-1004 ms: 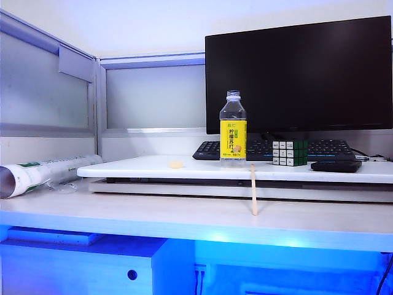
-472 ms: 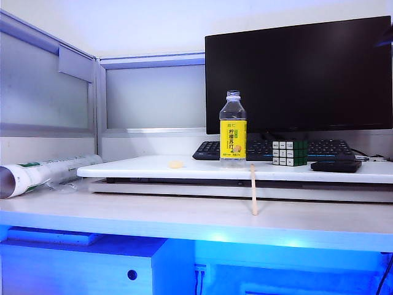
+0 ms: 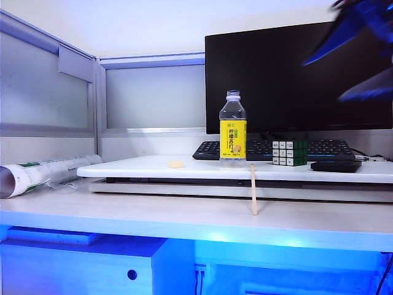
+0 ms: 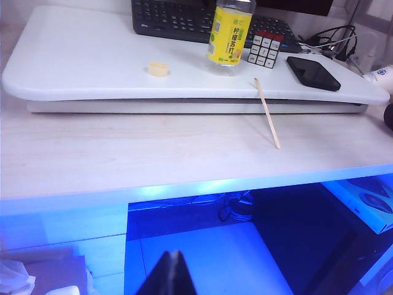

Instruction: Grab a stick from the table and stick it in a plastic bottle.

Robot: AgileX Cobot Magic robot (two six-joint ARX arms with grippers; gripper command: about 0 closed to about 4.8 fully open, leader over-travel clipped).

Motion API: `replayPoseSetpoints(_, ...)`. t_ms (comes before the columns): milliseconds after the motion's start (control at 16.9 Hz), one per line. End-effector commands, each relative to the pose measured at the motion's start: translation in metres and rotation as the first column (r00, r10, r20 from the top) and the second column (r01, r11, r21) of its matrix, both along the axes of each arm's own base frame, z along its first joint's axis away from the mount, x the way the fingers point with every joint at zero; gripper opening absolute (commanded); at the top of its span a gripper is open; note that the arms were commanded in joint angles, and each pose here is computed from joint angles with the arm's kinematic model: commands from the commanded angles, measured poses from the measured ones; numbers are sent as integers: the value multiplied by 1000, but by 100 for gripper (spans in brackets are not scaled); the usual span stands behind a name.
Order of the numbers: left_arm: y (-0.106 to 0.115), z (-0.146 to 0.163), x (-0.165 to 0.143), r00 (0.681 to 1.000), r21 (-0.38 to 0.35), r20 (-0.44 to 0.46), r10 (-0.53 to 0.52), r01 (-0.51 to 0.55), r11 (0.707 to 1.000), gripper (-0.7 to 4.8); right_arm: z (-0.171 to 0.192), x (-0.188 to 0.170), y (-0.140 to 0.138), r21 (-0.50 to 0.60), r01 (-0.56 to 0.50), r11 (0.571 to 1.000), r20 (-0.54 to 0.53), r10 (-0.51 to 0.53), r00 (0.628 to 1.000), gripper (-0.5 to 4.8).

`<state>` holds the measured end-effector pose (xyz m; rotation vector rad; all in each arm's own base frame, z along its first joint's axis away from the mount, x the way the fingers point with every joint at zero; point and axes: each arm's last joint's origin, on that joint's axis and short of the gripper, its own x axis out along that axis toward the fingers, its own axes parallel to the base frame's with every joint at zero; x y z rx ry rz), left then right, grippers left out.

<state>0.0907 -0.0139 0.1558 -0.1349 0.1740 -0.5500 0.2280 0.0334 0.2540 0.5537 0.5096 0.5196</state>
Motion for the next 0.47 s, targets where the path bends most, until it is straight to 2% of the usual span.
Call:
replayPoseSetpoints(59,0,-1,0,1000,-4,-16,-9,9,1000,-5,-26,87,14,108,-117,987,-202,137,970,479)
replayPoseSetpoints(118,0,-1,0,1000,-5,-17,-9,9,1000,-5,-33,100,20,108,-129,986,-223,150,963,479)
replayPoseSetpoints(177,0,-1,0,1000,-4,-17,-7,7,1000,-5,-67,133,49,57,-125,991,-310,136,941,479)
replayPoseSetpoints(472,0,-1,0,1000,-5,-17,-8,8,1000,-5,-89,150,53,29,-95,995,-359,99,928,479)
